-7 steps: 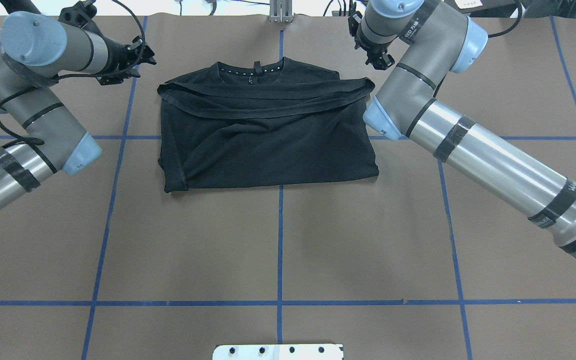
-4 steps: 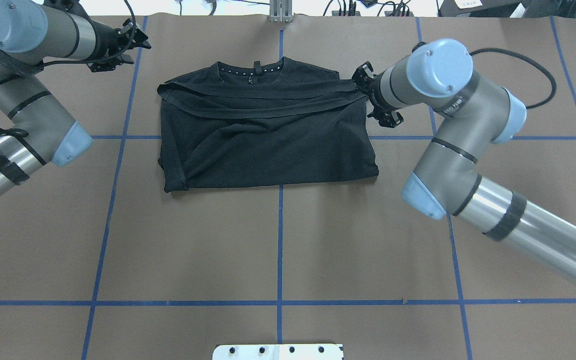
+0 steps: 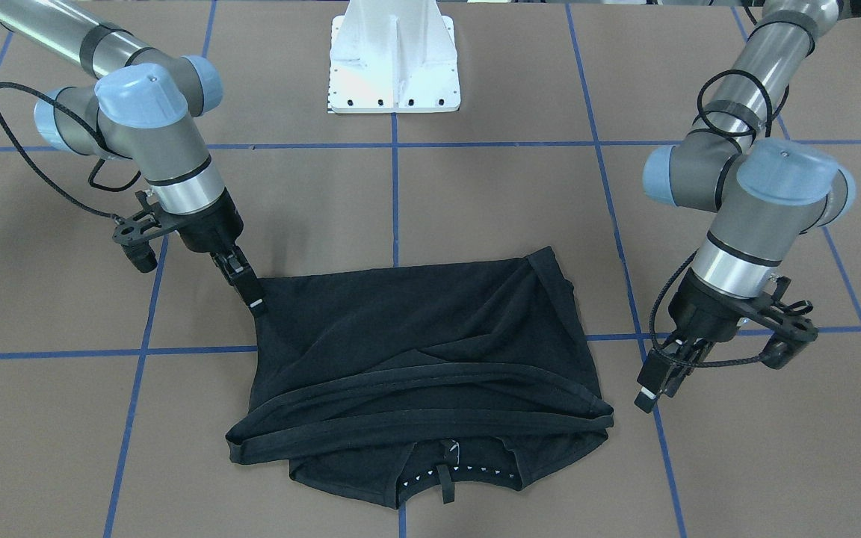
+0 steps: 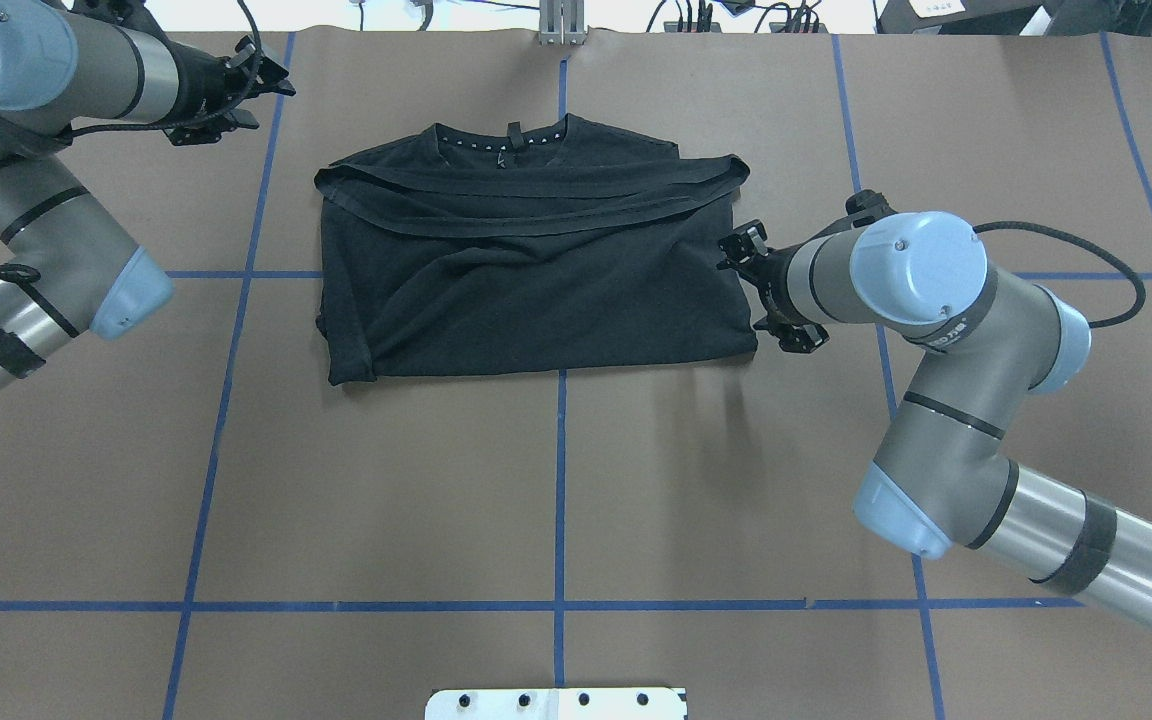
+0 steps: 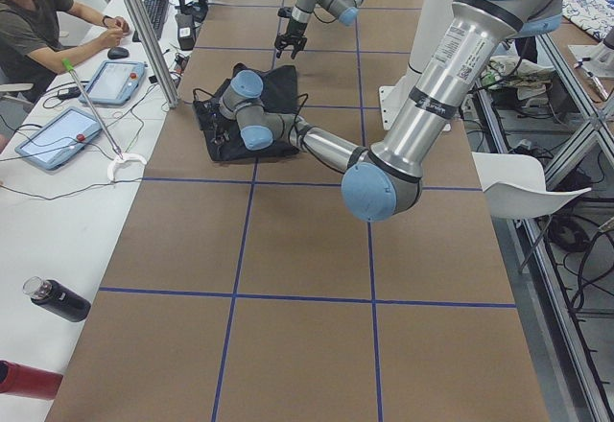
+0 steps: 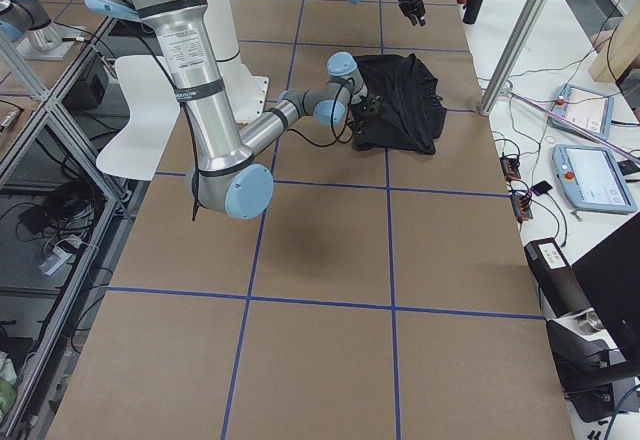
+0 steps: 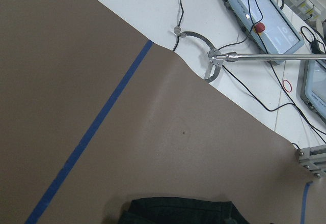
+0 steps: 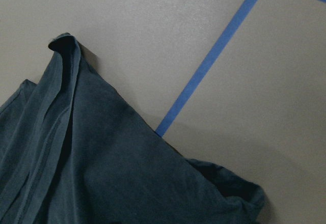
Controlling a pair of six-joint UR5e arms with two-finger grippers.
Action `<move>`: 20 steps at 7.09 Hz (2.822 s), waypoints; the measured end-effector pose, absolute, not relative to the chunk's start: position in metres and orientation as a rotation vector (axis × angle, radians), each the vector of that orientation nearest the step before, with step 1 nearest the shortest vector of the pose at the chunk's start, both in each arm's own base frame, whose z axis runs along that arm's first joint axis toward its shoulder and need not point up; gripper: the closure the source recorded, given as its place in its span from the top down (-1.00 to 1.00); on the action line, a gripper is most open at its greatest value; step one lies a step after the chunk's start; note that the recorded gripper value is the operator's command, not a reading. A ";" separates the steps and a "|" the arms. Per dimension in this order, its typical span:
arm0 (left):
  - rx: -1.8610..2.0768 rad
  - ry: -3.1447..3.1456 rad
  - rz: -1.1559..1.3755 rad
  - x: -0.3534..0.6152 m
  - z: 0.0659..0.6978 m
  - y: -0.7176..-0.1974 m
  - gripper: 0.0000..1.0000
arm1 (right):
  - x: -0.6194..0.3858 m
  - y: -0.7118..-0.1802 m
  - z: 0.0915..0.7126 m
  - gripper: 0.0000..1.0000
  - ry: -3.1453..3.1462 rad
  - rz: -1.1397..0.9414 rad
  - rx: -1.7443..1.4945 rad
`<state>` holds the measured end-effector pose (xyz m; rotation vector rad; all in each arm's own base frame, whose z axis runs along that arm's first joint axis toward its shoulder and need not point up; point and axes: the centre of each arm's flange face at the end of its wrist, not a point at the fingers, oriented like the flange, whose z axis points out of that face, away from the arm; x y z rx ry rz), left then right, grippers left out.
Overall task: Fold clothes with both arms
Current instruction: 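Release the hem and move the right gripper to the folded shirt's side edge, then grasp the shirt's near corner with the right gripper and drag it toward the robot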
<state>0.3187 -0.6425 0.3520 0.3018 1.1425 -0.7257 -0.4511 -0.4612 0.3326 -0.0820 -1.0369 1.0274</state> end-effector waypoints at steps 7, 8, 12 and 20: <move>0.301 1.136 -0.730 0.318 0.357 -0.640 0.29 | -0.473 -0.464 0.362 -0.99 -0.969 1.030 -0.078; 0.300 1.137 -0.730 0.318 0.357 -0.640 0.29 | -0.473 -0.464 0.362 -1.00 -0.969 1.032 -0.080; 0.303 1.145 -0.728 0.317 0.353 -0.639 0.29 | -0.460 -0.461 0.350 -1.00 -0.995 1.017 -0.106; 0.310 1.177 -0.708 0.317 0.333 -0.634 0.29 | -0.428 -0.218 0.224 1.00 -0.992 0.739 -0.527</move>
